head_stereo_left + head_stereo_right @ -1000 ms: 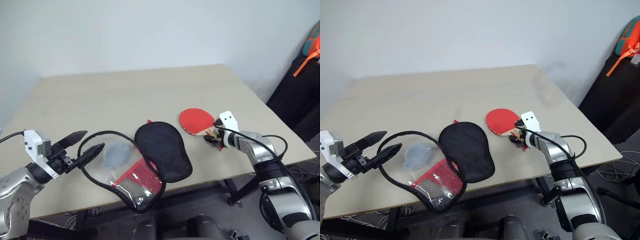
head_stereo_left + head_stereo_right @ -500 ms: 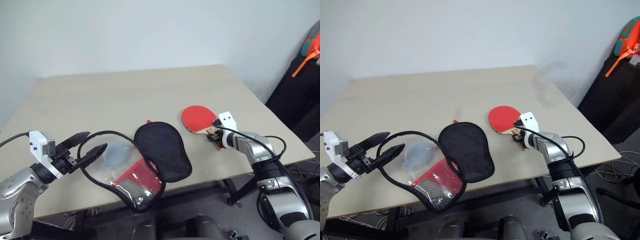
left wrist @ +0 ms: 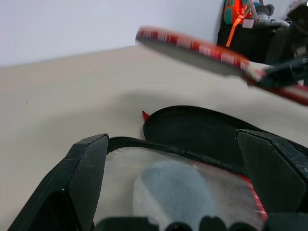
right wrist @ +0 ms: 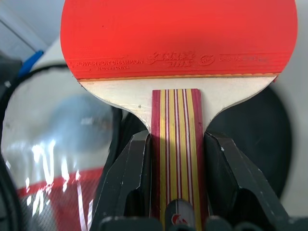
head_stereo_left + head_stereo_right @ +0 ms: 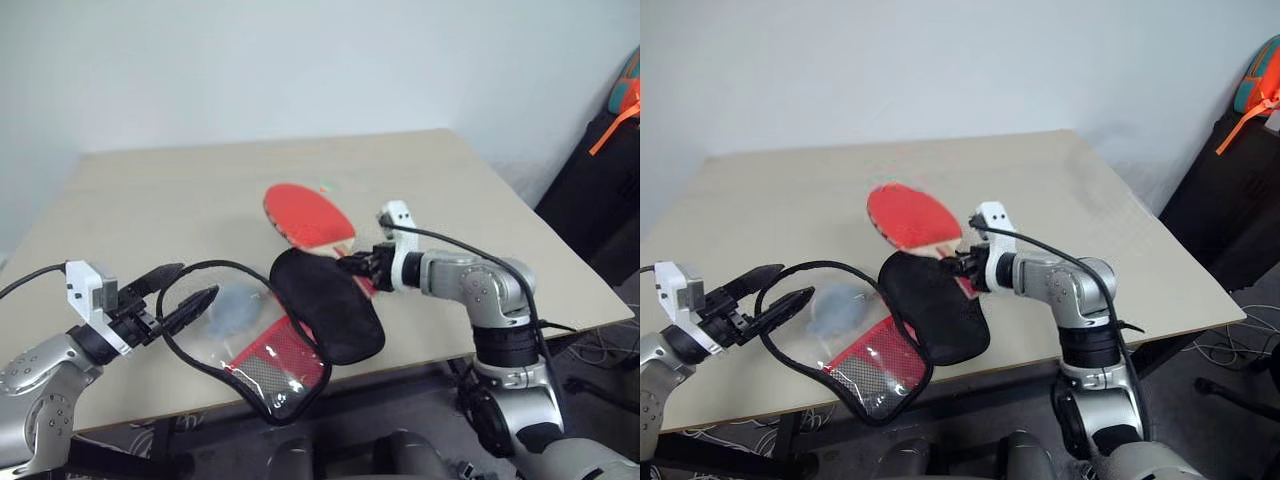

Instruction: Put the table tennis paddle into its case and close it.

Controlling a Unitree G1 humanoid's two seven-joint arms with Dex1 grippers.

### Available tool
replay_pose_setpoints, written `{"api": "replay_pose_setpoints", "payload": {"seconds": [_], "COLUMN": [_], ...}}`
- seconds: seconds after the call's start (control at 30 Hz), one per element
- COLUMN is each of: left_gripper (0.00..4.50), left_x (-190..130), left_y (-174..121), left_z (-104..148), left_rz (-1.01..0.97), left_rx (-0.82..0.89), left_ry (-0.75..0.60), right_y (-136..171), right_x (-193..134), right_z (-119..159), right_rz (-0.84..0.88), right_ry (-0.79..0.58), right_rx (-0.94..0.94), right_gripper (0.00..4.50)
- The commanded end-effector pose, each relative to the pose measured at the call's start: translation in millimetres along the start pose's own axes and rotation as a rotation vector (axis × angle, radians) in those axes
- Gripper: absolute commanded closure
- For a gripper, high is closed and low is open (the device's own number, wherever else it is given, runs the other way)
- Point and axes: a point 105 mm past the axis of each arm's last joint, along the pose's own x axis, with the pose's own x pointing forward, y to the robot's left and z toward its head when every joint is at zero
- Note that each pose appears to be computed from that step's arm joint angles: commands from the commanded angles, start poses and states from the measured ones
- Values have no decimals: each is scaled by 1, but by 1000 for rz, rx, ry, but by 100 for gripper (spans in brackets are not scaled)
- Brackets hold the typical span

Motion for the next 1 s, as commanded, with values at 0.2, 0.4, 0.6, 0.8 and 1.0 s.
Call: {"api": "replay_pose_setpoints", "payload": {"seconds": [0.2,0.4,0.6,0.8,1.0], "left_gripper": [0,0,0,0,0], "left_x": [-2,-3,-3,-4,-4], "left_y": [-3,-3,-4,-4,-2], "left_z": [9,8,7,6,6], "left_rz": [1,6,8,9,9], "left_rx": [32,29,27,22,21], "left_ry": [-27,-23,-21,-18,-16], "right_y": [1,8,7,-5,-4], "right_x": [9,14,13,5,0], "right_z": [-13,-27,-34,-31,-26], "right_rz": [-110,-122,-157,-234,-247], "right_ry": [62,127,163,152,139], "right_rx": [10,24,40,34,5], "right_gripper": [323,323,323,323,323]}}
